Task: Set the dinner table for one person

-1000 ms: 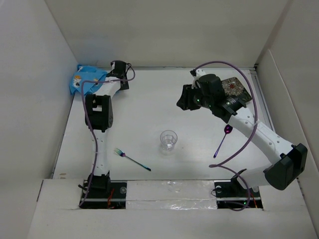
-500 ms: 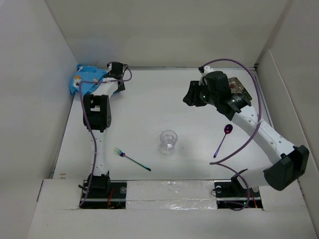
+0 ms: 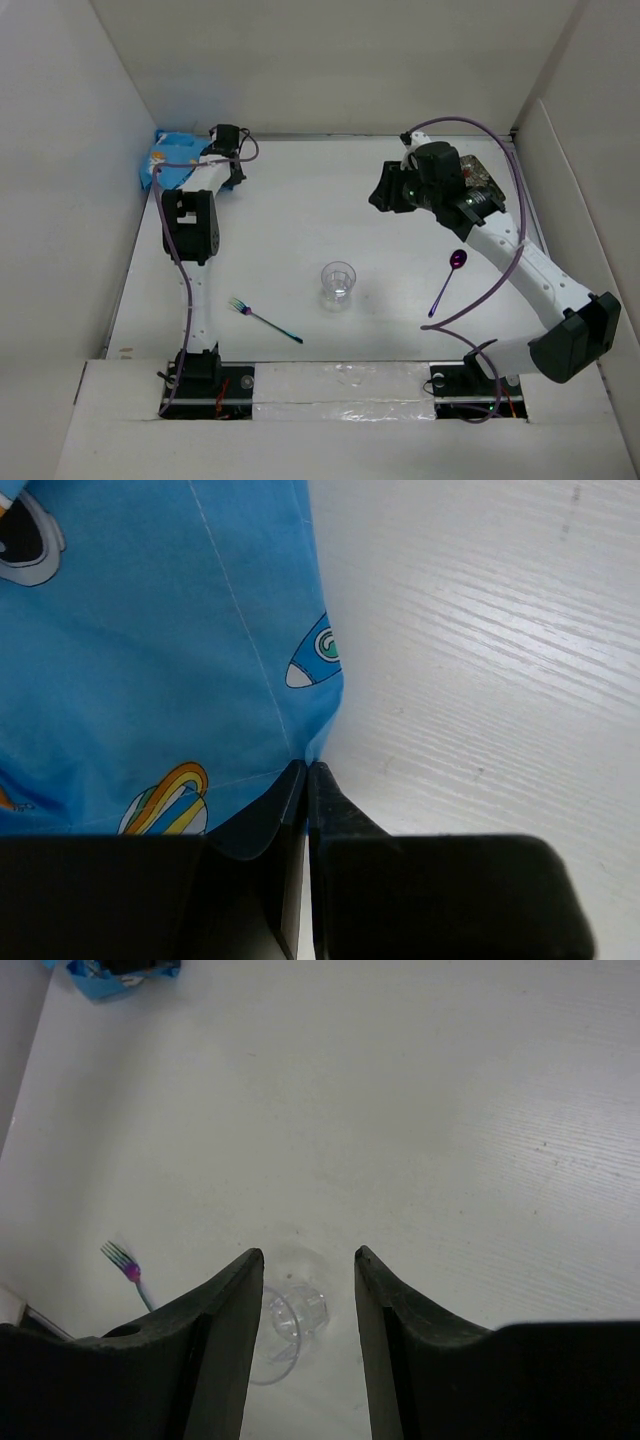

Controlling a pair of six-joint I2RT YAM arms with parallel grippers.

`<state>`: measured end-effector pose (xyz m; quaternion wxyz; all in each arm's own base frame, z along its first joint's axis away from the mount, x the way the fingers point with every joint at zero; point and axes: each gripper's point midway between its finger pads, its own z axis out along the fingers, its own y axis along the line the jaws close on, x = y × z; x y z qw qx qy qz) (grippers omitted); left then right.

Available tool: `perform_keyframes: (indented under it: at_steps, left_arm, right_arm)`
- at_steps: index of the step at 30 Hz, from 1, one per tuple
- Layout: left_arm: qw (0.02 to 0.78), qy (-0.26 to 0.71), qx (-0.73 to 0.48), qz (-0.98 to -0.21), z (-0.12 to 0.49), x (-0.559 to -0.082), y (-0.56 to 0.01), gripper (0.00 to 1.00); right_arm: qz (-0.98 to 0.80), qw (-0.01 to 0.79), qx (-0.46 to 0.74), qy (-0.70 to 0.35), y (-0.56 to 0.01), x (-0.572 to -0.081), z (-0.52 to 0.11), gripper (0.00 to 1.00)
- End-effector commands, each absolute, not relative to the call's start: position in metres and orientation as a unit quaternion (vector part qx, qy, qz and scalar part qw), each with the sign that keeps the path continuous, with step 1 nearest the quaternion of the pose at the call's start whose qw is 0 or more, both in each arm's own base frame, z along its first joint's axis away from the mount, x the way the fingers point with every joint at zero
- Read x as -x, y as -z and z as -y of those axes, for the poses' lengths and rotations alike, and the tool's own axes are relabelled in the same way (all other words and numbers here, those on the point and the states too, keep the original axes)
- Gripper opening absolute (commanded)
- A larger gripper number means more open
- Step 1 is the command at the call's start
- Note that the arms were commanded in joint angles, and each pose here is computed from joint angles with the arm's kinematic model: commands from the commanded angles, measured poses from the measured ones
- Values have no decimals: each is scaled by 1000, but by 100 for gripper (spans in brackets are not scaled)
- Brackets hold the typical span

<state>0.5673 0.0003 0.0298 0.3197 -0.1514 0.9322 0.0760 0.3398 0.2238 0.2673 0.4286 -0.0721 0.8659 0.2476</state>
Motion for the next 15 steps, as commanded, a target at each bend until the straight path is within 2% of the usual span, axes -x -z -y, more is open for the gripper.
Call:
perform_keyframes:
  at_steps: [1,2,3,6,8,10,11,12,14,15]
  left_arm:
    - [286,38,129,-949,57,-551,-35,0]
    - [319,108,113,-935,109,-557,-74,0]
    - [319,109,112,-935,109,-557,-74,0]
    - [345,245,76,-903,199,-555,-129,0]
    - [357,303,56,-882,241,-550,-157,0]
    - [354,355,40,-864,295,-531,-181,0]
    - [354,356,40,-864,295,-531,-181,0]
    - [355,366,39,-859,304,-526,-187,3]
    - [342,387,26,-856,325,-514,-185,27]
    - [336,384,29,-860,325,-513,-179,49]
  right_arm:
    - [-840,479,64,-246,-307,-350,-210,47]
    - [-840,478,62,-249,-306,-355,-211,47]
    - [-839,480,62,-250,-307,-355,-211,47]
    - [-833,487,61,-257,-313,-363,-216,46]
    - [-830,494,54,-253,-317,-371,-214,45]
    - [-826,505,44,-247,-323,-385,-208,35]
    - [-826,505,44,-247,-323,-385,-208,35]
    - [-824,509,41,-245,-326,-387,-208,26]
    - [-829,506,29,-235,-319,-397,-199,14]
    - [-829,506,26,-238,-319,-398,-200,4]
